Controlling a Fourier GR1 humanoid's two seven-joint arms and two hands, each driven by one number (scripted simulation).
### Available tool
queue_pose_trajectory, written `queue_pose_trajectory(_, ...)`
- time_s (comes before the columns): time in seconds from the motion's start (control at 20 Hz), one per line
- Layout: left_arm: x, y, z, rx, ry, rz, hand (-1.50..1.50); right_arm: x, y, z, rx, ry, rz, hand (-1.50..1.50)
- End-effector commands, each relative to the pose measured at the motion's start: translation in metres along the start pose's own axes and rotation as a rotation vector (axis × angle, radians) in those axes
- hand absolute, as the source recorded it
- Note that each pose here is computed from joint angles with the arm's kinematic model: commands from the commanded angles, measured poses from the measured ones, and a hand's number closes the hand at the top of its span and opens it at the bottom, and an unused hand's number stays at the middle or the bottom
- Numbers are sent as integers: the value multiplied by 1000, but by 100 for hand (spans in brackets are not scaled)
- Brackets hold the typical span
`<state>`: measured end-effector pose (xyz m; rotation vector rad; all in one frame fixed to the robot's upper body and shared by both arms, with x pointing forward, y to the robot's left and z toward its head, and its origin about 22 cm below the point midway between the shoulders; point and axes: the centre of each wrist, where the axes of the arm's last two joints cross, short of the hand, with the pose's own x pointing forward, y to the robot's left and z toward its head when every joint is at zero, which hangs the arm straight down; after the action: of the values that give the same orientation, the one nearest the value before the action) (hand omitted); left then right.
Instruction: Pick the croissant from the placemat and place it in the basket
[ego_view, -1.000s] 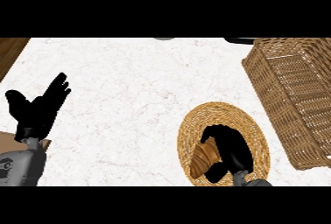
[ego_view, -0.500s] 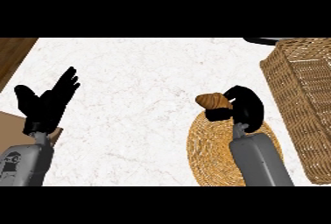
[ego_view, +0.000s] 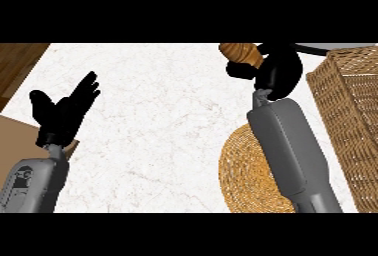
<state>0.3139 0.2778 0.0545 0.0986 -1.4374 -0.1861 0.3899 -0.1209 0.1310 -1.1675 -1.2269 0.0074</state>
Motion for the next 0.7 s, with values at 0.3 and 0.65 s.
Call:
queue_pose_trajectory(0.3, 3, -4, -3, 29, 9, -3, 0, 86, -6, -20, -293, 80, -21, 150)
queue_pose_trajectory(0.65, -3, 3, -1, 32, 21, 9, 0, 128, -39, -49, -415, 124, 13, 150)
